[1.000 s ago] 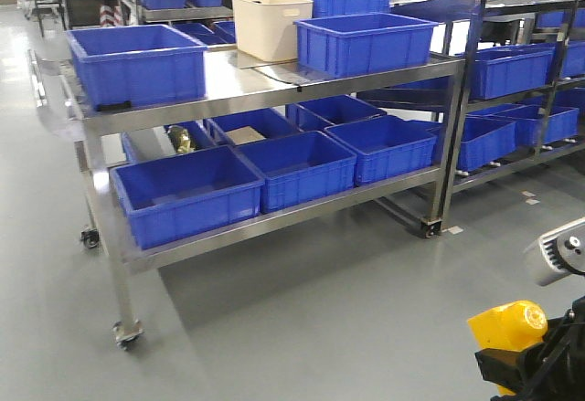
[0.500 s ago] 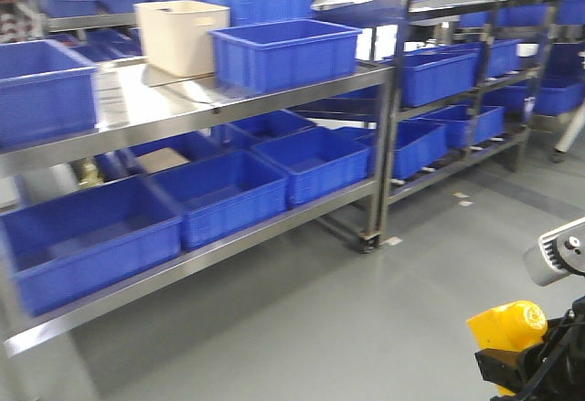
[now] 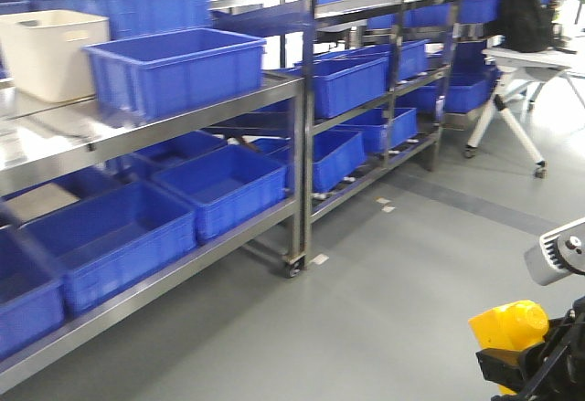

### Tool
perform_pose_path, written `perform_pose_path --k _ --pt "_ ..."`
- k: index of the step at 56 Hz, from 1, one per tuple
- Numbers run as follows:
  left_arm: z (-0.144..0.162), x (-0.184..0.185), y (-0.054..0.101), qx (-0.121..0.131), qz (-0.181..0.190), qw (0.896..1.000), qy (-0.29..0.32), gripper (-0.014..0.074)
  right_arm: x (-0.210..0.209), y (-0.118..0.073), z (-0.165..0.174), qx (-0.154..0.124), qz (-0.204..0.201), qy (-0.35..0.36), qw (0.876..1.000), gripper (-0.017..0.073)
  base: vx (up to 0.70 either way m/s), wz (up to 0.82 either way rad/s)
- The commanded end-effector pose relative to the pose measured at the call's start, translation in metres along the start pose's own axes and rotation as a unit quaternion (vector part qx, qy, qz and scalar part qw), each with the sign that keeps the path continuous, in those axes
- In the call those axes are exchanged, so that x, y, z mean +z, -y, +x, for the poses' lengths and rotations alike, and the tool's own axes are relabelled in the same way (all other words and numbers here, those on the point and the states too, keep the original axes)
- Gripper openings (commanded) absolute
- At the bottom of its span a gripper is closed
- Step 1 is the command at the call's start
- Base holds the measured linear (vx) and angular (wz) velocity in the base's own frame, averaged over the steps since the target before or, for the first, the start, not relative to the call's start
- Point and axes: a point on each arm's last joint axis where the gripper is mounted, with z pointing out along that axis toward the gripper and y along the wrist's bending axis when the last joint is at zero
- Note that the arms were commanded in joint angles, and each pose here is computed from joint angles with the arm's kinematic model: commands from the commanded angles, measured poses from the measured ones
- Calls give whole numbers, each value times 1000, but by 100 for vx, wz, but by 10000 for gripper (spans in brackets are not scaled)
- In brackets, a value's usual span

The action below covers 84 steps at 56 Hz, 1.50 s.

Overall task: Pick red and yellow blocks into blue bin
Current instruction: 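Drive the base to the blue bin holding both blocks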

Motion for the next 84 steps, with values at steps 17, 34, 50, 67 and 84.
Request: perform_pose_path --k 17,34,50,67,84 --pt "-15 -3 1 -6 4 999 49 224 -10 2 -13 -6 8 54 999 307 42 -22" --pt "-15 -3 1 -6 4 999 49 224 -10 2 -13 -6 8 54 999 307 40 -21" --pt "-15 -3 1 -6 4 999 49 224 -10 2 -13 -6 8 54 999 307 38 -34" --pt "-15 -3 1 -6 4 999 49 224 -10 2 -13 -6 8 54 999 307 37 -41" --pt "-15 -3 1 -6 4 999 49 224 -10 2 -13 -6 8 54 999 307 35 -31"
